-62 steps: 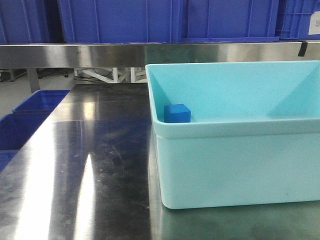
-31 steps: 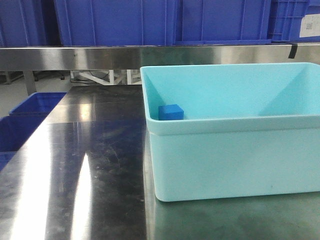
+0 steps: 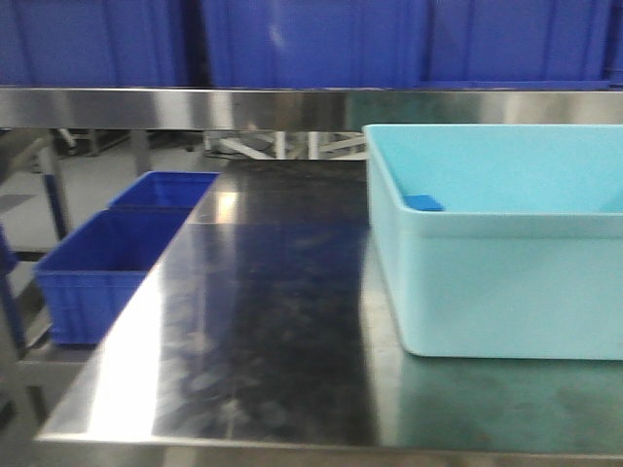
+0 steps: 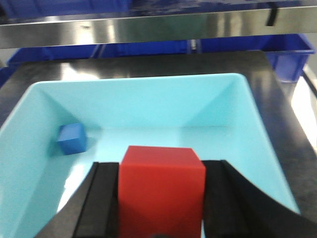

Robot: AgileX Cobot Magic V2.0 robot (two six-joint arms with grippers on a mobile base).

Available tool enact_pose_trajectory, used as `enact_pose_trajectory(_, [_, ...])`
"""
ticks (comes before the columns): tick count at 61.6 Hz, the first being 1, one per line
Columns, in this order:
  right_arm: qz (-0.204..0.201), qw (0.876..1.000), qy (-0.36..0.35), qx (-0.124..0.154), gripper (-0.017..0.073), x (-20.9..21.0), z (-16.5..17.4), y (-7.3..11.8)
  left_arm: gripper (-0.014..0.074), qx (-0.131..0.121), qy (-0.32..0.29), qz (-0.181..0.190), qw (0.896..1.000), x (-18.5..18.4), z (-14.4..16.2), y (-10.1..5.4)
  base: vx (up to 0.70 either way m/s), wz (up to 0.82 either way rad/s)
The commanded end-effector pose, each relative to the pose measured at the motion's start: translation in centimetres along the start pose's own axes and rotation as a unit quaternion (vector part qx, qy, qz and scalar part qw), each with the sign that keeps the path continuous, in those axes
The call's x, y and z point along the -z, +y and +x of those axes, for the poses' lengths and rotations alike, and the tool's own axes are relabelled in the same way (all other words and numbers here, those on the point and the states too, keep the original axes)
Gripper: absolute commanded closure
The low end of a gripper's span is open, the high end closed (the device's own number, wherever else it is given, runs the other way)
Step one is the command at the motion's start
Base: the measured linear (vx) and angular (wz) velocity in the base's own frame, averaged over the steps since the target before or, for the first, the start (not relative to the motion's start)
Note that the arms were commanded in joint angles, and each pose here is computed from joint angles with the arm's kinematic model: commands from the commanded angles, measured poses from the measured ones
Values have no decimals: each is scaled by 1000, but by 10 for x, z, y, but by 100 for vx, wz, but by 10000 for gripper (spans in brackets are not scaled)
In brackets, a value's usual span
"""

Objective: Pick red cube and place on left shelf
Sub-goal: 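Drive the base away from the table holding the red cube in the right gripper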

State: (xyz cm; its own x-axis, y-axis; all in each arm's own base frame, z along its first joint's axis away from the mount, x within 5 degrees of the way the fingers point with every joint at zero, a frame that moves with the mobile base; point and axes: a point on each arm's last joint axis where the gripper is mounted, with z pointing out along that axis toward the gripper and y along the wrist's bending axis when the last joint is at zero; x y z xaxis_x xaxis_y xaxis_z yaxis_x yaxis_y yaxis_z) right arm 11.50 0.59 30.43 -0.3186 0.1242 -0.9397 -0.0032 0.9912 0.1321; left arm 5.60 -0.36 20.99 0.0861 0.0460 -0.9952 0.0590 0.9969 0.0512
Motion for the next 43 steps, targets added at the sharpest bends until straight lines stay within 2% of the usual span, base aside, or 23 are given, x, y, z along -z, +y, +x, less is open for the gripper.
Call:
enact_pose_trajectory(1, [-3, 999, -53, 9, 494, 3, -16, 1, 488, 2, -27, -4, 1000, -1, 0, 1, -7, 39])
enact_pose_trajectory(43, [-3, 999, -53, 9, 494, 3, -16, 1, 488, 2, -27, -4, 1000, -1, 0, 1, -14, 40])
